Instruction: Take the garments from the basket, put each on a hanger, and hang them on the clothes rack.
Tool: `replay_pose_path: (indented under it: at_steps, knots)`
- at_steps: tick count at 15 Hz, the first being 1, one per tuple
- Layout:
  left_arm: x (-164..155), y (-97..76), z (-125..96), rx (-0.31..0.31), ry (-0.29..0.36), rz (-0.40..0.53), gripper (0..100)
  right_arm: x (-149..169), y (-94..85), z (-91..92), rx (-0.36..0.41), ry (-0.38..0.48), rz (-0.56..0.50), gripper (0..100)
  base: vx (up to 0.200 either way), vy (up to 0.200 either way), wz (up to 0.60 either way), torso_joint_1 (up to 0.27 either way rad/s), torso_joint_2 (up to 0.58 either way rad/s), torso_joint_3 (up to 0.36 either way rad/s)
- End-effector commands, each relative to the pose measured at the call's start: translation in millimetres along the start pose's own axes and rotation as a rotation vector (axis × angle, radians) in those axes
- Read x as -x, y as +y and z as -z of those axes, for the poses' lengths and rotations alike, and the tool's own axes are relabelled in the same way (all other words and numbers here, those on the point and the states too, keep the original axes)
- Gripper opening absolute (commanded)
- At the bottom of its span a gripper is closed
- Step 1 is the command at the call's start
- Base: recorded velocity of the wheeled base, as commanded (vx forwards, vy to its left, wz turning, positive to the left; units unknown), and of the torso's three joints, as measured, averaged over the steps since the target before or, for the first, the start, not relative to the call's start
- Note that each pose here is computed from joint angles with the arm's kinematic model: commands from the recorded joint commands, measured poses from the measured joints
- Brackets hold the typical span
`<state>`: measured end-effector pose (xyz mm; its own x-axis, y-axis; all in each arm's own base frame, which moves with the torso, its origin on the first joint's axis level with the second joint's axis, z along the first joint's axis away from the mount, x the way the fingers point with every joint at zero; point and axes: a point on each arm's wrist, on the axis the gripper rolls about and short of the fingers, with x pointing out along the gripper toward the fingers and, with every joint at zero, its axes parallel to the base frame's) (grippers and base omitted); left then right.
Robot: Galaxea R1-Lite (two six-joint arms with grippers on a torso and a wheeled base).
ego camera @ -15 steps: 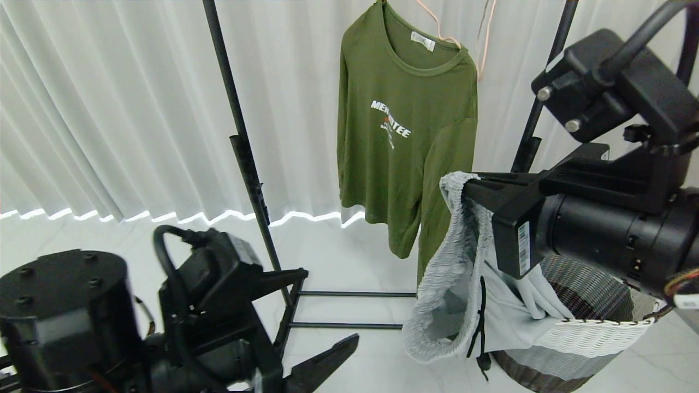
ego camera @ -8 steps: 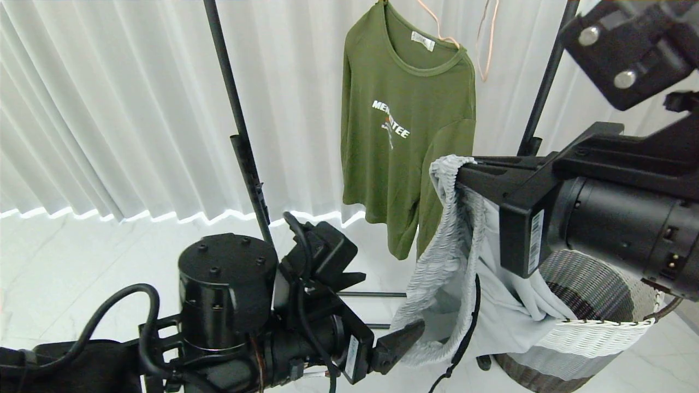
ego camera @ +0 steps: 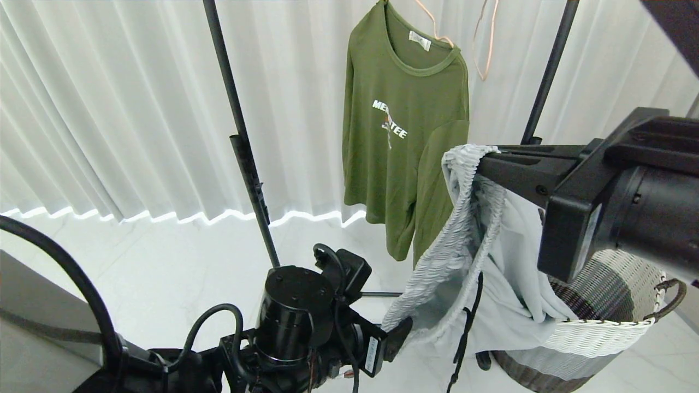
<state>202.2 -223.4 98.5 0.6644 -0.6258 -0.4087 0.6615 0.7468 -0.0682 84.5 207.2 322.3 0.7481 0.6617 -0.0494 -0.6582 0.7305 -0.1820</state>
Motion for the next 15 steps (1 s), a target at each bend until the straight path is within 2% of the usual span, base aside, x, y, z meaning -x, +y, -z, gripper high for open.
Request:
replay_pose_path:
  at_steps: [1,3,4,5,7,9,10,12,15]
  knots:
    - [-2,0.7,11,-0.006,0.036,-0.006,0,6,-4.2,-2.2,-0.005,-0.01,0.002,0,0.0,0.0,0.0,0.0,0.0,0.0]
    - [4,2.0,16,-0.081,-0.013,-0.086,0,6,-4.6,0.7,-0.003,0.001,0.004,0,0.0,0.0,0.0,0.0,0.0,0.0]
    - [10,3.6,16,-0.137,-0.057,-0.153,0,5,-4.9,6.0,0.006,0.018,0.007,0,0.0,0.0,0.0,0.0,0.0,0.0]
    - [17,5.4,7,-0.165,-0.118,-0.2,0,2,-6.5,12.6,0.015,0.04,0.019,0,0.0,0.0,0.0,0.0,0.0,0.0]
    - [42,23.2,-15,-0.162,-0.164,-0.282,0,-3,-13.1,17.3,0.017,0.057,0.057,0,0.0,0.0,0.0,0.0,0.0,0.0]
    - [98,44.6,-58,-0.152,-0.148,-0.379,0,-12,-24.1,11.1,0.0,0.034,0.115,0,0.0,0.0,0.0,0.0,0.0,0.0]
    - [141,49.6,-93,-0.131,-0.126,-0.417,0,-16,-29.1,2.7,-0.016,0.007,0.141,0,0.0,0.0,0.0,0.0,0.0,0.0]
    - [188,46.5,-146,-0.083,-0.157,-0.43,0,-23,-33.9,-15.2,-0.039,-0.047,0.165,0,0.0,0.0,0.0,0.0,0.0,0.0]
    - [229,40.2,-205,-0.071,-0.229,-0.431,0,-22,-41.5,-46.0,-0.045,-0.144,0.178,0,0.0,0.0,0.0,0.0,0.0,0.0]
